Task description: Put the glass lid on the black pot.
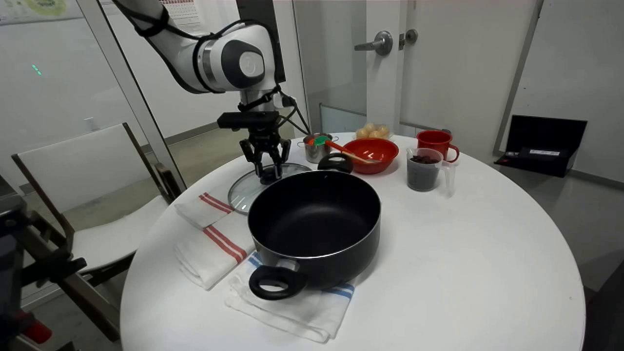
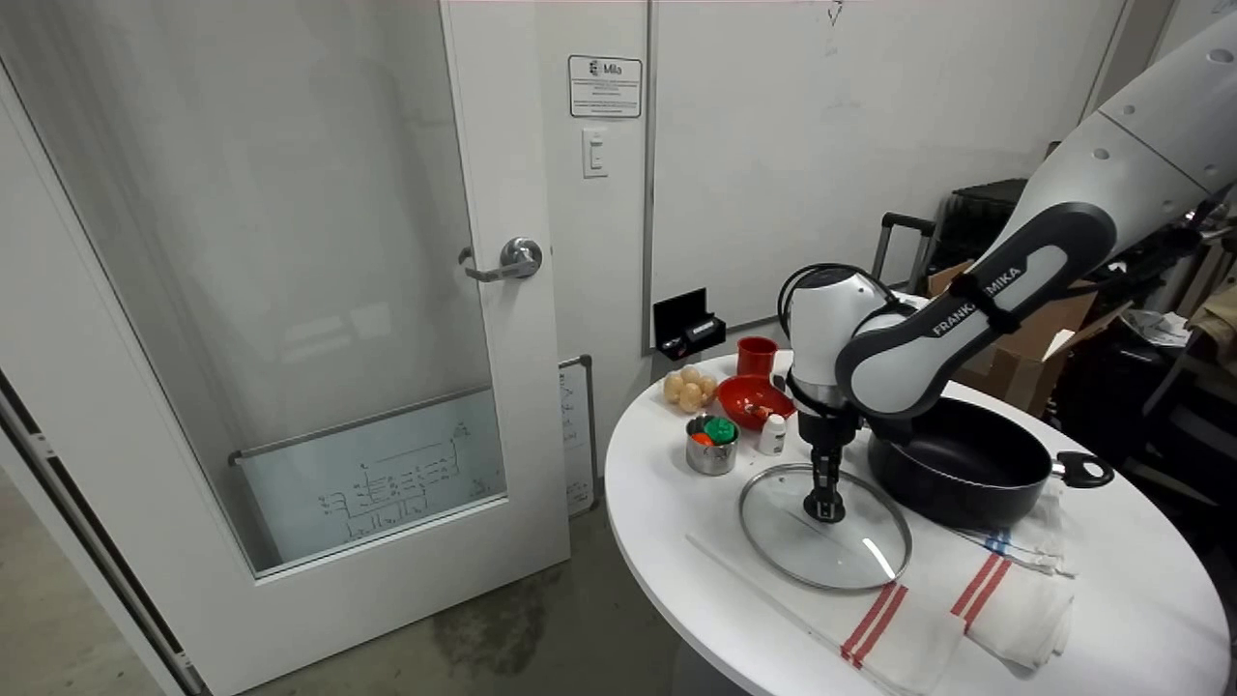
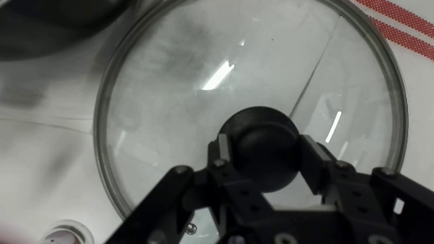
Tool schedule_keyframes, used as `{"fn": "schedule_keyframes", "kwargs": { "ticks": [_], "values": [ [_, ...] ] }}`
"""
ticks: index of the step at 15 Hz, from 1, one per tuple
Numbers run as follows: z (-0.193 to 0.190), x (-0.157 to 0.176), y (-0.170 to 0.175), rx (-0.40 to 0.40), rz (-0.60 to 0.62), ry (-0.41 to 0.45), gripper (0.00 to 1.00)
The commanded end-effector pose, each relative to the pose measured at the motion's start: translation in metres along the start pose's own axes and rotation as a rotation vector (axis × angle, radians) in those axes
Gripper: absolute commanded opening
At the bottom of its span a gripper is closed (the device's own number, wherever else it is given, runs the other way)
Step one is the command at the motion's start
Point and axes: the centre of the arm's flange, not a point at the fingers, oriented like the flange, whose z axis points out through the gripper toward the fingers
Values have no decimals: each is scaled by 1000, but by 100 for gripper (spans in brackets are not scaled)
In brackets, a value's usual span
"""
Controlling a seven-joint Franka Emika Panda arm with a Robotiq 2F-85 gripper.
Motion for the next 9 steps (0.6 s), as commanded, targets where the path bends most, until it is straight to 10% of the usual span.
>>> {"fn": "schedule_keyframes", "kwargs": {
  "ticks": [1, 9],
  "values": [
    [-7, 4, -3, 1, -29, 12, 25],
    [-78, -3, -46, 49, -104, 38, 25]
  ]
}}
